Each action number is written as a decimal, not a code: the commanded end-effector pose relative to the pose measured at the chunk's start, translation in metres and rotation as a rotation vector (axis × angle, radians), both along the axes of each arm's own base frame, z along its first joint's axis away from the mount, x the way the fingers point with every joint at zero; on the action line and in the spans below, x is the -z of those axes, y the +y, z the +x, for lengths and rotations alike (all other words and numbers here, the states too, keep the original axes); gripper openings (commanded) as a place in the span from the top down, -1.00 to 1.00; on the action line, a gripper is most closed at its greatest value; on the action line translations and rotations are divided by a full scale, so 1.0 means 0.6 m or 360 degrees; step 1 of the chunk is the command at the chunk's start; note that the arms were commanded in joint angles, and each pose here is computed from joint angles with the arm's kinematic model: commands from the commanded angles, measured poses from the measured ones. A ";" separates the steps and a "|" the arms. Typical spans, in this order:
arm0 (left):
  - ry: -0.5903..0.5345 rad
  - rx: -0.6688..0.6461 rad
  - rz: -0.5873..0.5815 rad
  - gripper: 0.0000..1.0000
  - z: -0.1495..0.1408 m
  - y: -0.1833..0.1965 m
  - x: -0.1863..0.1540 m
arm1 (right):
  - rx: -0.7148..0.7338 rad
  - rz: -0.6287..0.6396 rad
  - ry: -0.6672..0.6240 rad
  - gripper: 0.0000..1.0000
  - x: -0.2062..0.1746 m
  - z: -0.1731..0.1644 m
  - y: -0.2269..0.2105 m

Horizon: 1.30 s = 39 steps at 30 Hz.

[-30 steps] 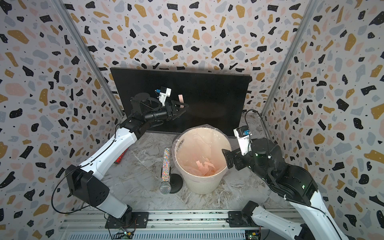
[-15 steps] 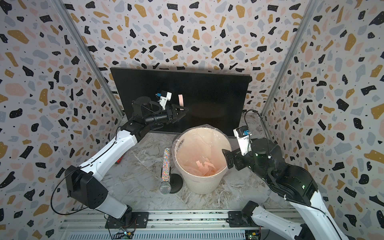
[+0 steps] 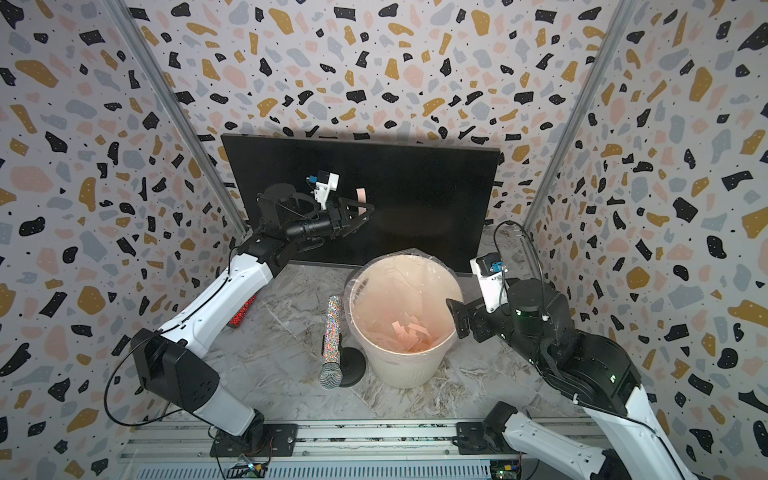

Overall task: Remove the sticky note from the monitor
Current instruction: Tear off the sticky note from the monitor.

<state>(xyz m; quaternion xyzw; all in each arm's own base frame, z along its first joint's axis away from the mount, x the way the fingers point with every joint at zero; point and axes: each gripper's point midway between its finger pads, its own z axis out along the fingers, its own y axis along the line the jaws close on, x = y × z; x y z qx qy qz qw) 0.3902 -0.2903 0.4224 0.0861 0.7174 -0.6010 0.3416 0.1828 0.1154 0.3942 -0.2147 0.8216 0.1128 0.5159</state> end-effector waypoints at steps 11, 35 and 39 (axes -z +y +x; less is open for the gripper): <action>0.0115 -0.0111 -0.0016 0.14 0.038 0.019 0.037 | 0.0021 0.0014 -0.0020 -1.00 -0.006 0.001 -0.004; 0.0142 -0.0137 0.0056 1.00 0.002 0.034 0.063 | 0.0028 0.0023 -0.0021 -1.00 -0.006 0.000 -0.006; 0.0148 -0.0123 0.0062 1.00 -0.013 0.033 0.071 | 0.0026 0.0019 -0.0014 -1.00 -0.004 0.001 -0.005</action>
